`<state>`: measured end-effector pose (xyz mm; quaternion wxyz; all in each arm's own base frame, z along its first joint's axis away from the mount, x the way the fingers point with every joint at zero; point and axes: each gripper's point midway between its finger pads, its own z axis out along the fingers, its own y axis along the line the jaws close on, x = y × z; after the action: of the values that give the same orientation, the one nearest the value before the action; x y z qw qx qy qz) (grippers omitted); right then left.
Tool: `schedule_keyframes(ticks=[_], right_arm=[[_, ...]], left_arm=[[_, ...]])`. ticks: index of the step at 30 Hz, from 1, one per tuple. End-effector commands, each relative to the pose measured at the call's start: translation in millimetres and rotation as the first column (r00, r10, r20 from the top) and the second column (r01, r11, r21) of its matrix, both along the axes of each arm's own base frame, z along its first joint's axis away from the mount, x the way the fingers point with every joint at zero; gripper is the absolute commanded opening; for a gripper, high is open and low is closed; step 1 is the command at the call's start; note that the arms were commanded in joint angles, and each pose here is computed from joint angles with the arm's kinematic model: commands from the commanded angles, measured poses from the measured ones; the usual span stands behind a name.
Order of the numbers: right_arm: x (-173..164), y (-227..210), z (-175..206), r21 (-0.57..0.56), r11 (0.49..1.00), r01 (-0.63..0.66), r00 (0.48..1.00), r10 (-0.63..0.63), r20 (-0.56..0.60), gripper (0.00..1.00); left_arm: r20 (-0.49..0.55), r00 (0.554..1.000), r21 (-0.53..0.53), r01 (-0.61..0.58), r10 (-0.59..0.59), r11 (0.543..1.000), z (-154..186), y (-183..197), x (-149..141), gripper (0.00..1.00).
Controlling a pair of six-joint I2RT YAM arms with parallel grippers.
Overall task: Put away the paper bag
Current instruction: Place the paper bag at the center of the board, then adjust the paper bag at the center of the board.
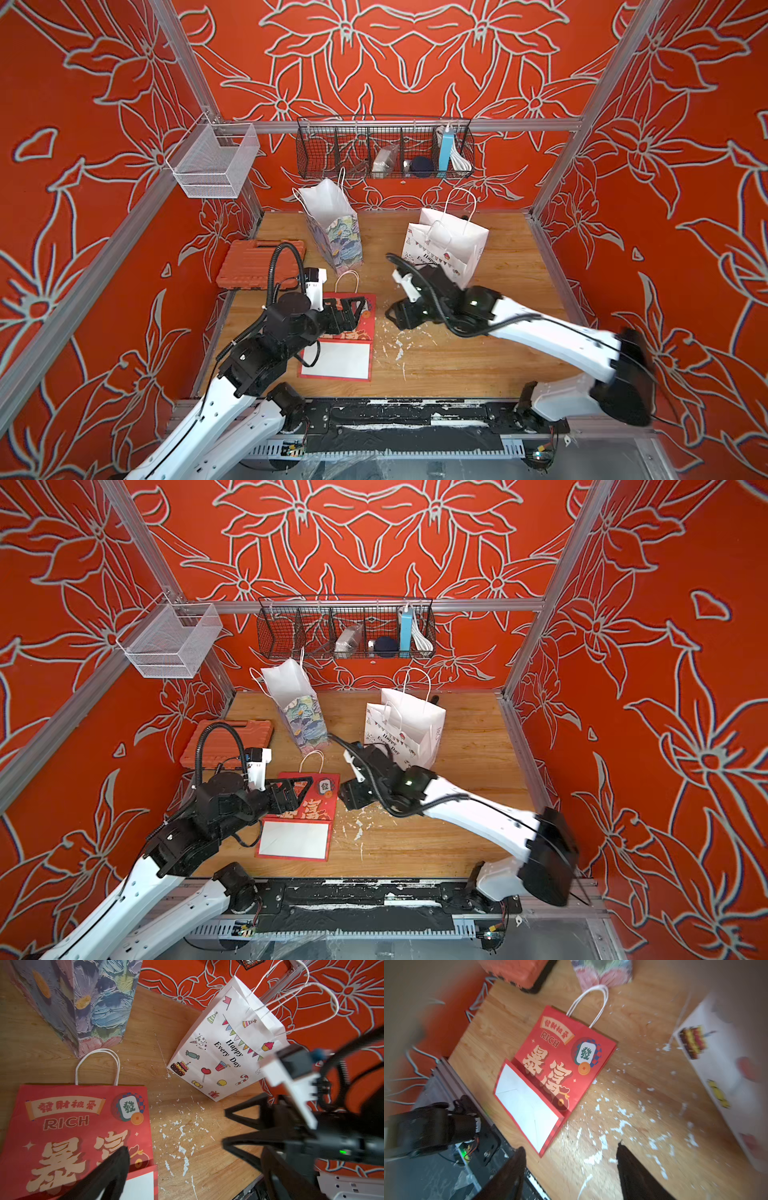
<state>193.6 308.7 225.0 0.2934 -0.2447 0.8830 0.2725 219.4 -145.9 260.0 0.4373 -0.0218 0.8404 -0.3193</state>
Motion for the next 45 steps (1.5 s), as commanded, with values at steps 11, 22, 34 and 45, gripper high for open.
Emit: schedule_keyframes(ticks=[11, 22, 34, 45], right_arm=[[8.3, -153.8, 76.2, -0.255, 0.943, 0.214, 0.969, -0.172, 0.177, 0.71], [82.9, -103.3, 119.1, -0.324, 0.945, 0.033, 0.939, 0.082, 0.335, 0.75], [141.6, -75.0, 102.6, -0.275, 0.959, -0.073, 0.952, 0.149, 0.266, 0.56], [140.1, -68.4, 80.2, -0.25, 0.953, -0.169, 0.952, 0.223, 0.208, 0.01]], left_arm=[[0.11, 0.979, 0.014, 0.173, -0.173, 0.985, 19.9, -40.1, 23.3, 0.98], [0.113, 0.965, -0.017, 0.239, -0.236, 0.971, 19.0, -56.0, 26.7, 0.98], [0.134, 0.973, 0.012, 0.188, -0.188, 0.982, 6.1, -49.3, 36.1, 0.97], [0.171, 0.954, 0.021, 0.245, -0.245, 0.969, 16.4, -42.9, 9.6, 0.93]])
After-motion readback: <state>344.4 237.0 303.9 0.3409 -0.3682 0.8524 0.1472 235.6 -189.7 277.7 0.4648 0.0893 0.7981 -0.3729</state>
